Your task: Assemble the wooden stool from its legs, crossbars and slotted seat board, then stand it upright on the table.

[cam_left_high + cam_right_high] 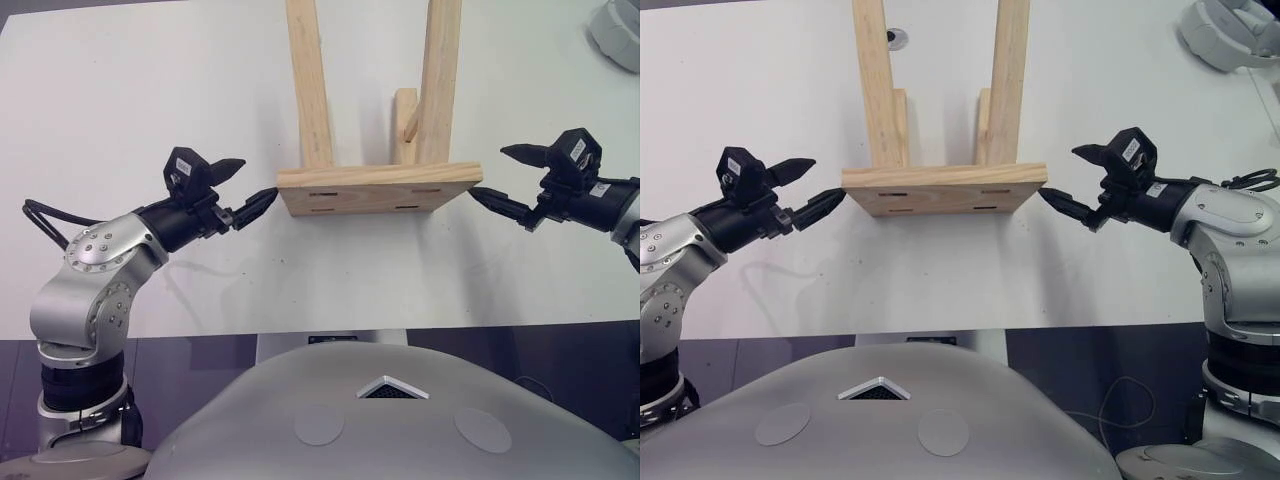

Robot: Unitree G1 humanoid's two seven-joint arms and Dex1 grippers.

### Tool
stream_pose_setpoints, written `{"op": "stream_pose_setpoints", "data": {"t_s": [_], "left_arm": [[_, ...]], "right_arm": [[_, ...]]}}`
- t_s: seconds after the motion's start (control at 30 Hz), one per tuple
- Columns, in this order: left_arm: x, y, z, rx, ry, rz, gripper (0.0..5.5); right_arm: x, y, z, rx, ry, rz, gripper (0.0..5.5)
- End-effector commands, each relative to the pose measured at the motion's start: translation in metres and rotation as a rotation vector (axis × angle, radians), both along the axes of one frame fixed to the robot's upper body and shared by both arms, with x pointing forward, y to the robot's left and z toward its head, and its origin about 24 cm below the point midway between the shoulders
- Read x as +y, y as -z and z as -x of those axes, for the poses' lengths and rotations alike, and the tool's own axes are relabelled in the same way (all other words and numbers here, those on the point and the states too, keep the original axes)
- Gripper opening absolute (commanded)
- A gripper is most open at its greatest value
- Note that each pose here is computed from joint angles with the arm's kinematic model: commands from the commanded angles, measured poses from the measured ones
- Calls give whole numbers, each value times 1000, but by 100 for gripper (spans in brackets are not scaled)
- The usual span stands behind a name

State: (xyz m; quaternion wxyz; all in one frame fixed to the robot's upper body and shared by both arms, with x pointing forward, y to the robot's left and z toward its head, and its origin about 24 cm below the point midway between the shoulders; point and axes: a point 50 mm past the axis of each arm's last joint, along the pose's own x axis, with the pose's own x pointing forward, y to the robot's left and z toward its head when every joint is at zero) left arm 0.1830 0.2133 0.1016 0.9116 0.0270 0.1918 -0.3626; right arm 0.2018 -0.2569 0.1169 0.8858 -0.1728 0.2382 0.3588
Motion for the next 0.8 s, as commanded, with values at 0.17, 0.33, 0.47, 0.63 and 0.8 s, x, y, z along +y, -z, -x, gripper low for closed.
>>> {"op": "stream_pose_setpoints", "data": {"t_s": [0.17,0.33,0.47,0.63,0.8], "left_arm": [[-10,-4,5,-8,268,59,387],[-29,6,-21,-38,299,100,387],[-36,12,-22,-16,351,117,351],[-33,12,-17,-4,365,126,273],[-33,12,-22,-14,362,129,205]], "right_arm": [[-7,-3,2,24,-158,-43,421],[15,14,-22,42,-260,-141,421],[24,30,-29,107,-327,-167,400],[18,31,-30,124,-324,-180,317],[24,23,-28,108,-352,-239,241]]}}
